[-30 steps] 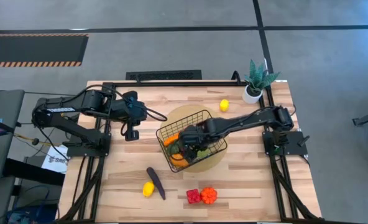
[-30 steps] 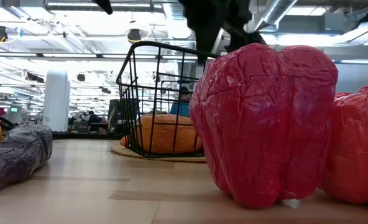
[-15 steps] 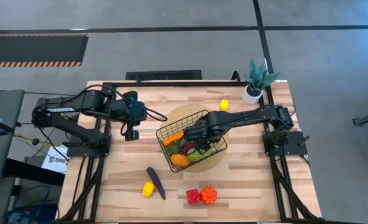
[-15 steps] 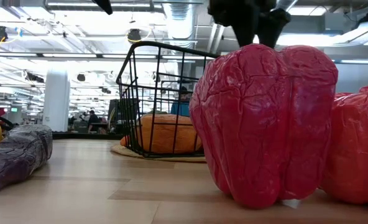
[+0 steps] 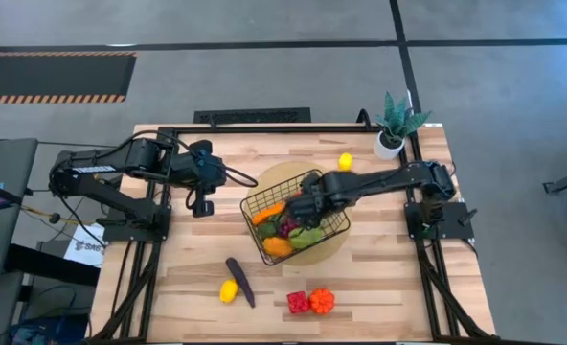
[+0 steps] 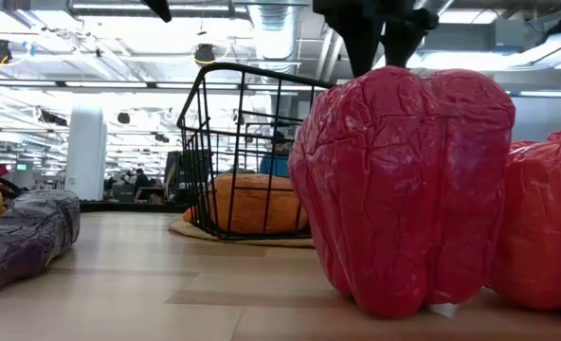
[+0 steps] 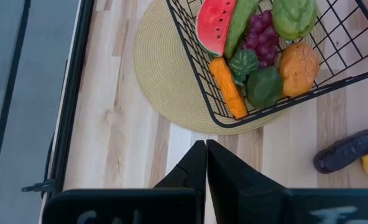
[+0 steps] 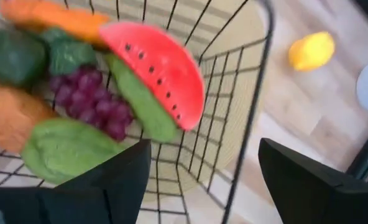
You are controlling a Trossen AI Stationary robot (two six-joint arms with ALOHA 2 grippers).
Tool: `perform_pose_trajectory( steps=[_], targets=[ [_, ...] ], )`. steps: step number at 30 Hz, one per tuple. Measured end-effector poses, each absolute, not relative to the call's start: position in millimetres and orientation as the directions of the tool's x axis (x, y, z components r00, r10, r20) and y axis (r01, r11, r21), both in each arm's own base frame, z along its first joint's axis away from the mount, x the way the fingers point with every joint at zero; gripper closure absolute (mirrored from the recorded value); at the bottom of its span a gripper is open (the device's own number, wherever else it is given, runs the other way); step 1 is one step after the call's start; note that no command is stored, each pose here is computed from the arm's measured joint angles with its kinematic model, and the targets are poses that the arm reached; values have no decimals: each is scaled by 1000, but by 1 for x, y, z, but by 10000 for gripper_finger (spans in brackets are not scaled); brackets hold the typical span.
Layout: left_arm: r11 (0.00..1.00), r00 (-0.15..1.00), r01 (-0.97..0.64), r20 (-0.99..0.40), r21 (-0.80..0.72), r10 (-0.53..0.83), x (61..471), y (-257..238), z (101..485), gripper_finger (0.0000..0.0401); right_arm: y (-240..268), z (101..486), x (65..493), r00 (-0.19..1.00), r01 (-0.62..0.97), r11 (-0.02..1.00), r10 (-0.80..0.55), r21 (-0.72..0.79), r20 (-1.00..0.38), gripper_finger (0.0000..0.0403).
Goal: Build produce basket
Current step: Put the top yellow lemon into the wire basket
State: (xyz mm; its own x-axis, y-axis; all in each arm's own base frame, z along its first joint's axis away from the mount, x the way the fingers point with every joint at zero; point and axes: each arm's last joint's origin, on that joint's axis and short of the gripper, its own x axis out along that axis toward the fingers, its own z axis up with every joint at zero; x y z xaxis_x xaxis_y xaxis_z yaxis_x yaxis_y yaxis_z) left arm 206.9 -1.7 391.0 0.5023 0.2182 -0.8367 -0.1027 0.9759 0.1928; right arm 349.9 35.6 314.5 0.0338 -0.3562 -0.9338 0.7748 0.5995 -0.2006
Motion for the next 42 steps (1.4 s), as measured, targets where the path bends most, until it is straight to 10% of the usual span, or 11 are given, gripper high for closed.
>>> perform_pose_trajectory(
  steps=[16, 26, 42],
  targets=[
    [980, 500, -75, -843, 185, 198, 206, -2, 391, 401, -79, 369, 290, 66, 879, 463, -353, -113, -933, 119],
    [980, 498, -71, -844, 186, 197, 206, -2, 391, 401, -110, 281, 248, -196, 881, 408, -143, -238, -970, 119],
    [980, 498, -126, -844, 157, 199, 206, -2, 391, 401, -162, 239, 260, 106, 941, 337, -258, 14, -960, 119]
  ],
)
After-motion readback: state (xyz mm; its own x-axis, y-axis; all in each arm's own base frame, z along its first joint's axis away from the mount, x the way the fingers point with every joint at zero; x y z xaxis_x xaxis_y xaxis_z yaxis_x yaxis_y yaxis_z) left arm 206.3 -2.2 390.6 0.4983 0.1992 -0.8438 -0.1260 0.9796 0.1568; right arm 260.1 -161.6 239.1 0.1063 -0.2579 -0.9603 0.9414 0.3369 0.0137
